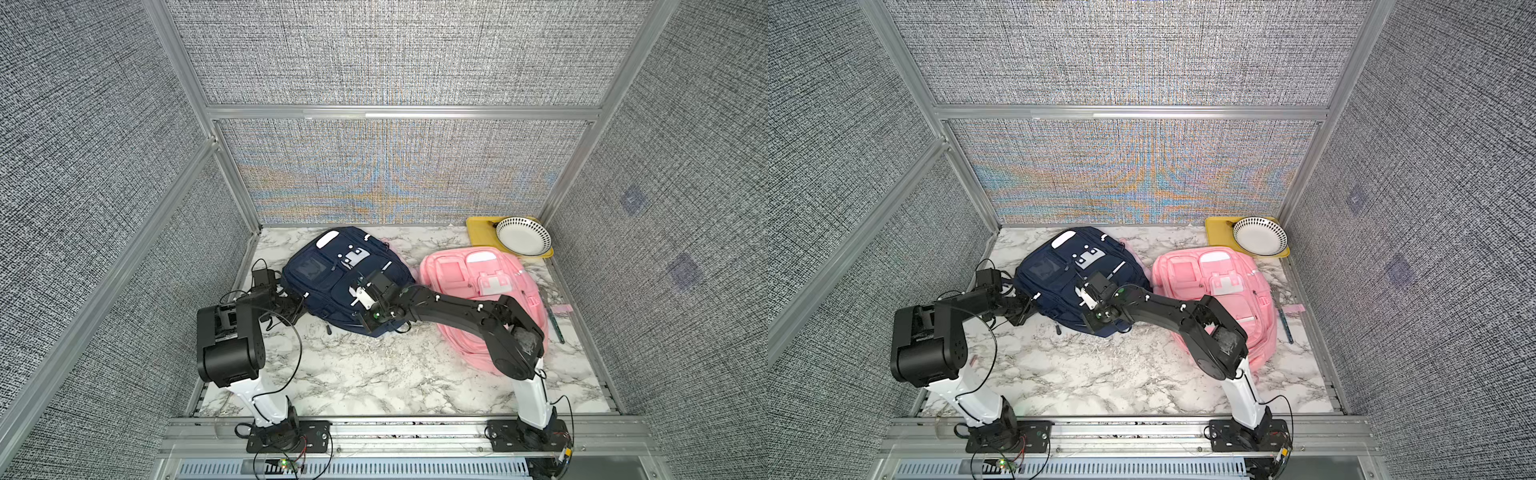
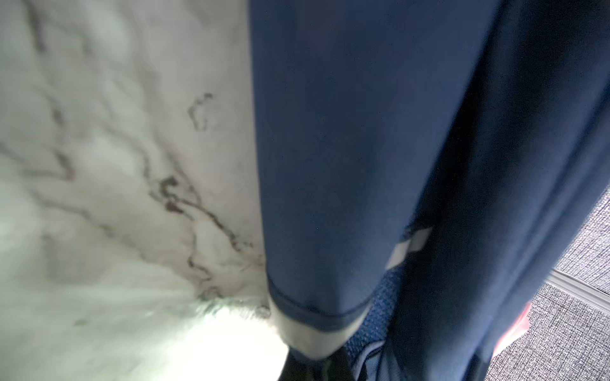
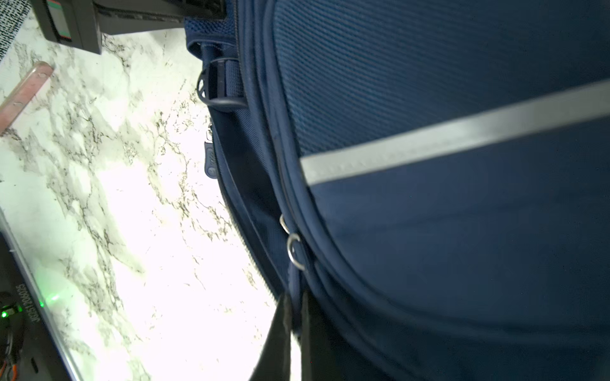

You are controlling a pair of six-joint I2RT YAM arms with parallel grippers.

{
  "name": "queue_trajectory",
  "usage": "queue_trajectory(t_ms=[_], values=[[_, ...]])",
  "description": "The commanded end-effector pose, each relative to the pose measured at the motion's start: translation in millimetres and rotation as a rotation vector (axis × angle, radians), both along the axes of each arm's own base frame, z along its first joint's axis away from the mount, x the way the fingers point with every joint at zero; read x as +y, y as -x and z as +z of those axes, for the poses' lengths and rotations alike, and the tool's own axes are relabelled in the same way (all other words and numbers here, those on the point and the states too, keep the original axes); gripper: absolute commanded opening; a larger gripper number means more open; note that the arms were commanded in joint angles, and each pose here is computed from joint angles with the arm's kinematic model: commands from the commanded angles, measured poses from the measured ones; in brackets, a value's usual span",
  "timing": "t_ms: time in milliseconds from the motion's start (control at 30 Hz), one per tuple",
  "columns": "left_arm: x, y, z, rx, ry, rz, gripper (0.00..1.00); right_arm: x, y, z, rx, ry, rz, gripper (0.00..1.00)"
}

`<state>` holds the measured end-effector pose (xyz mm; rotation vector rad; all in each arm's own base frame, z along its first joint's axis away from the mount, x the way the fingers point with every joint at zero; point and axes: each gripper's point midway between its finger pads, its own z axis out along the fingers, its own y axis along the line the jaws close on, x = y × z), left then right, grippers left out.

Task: Zip up the backpack
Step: Zip the zipper on the backpack.

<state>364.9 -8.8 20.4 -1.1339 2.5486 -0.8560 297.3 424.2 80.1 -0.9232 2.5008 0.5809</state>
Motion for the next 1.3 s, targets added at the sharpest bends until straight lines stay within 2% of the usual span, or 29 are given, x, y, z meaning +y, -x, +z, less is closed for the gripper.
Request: queue_trajectory(t_ms=[0,367,700,800,867,933,1067,1267], values=[[27.4,6.8,-10.1,0.042,-0.139,0.05,0.0,-33.1,-13.0,-1.7,-0.048,0.095,-0.066,0.0],[30.6,7.7,-3.5,0.034,-0.143,0.048,0.0,-80.1,-32.3,8.2,-0.117,0.116,-0.127,0.0],[23.7,11.7,7.0,0.01,-0.115,0.038,0.0,-73.4,-33.6,2.2,-0.14,0.073,-0.1,0.0],[12.7,15.6,14.1,-0.005,-0.088,0.019,0.07,-64.4,-24.7,0.8,-0.144,0.057,-0.087,0.0],[4.3,20.1,20.1,-0.018,-0.089,0.006,0.16,-58.1,-19.1,-2.0,-0.141,0.053,-0.076,0.0],[-4.4,26.8,26.6,-0.028,-0.105,-0.01,0.25,-52.0,-15.2,-3.5,-0.14,0.048,-0.068,0.0],[-20.3,42.6,45.9,-0.053,-0.159,-0.055,0.38,-42.8,-11.3,-1.0,-0.141,0.015,-0.068,0.0],[-40.0,66.4,75.2,-0.11,-0.224,-0.1,0.45,-33.6,-4.4,-0.8,-0.145,-0.005,-0.052,0.0]])
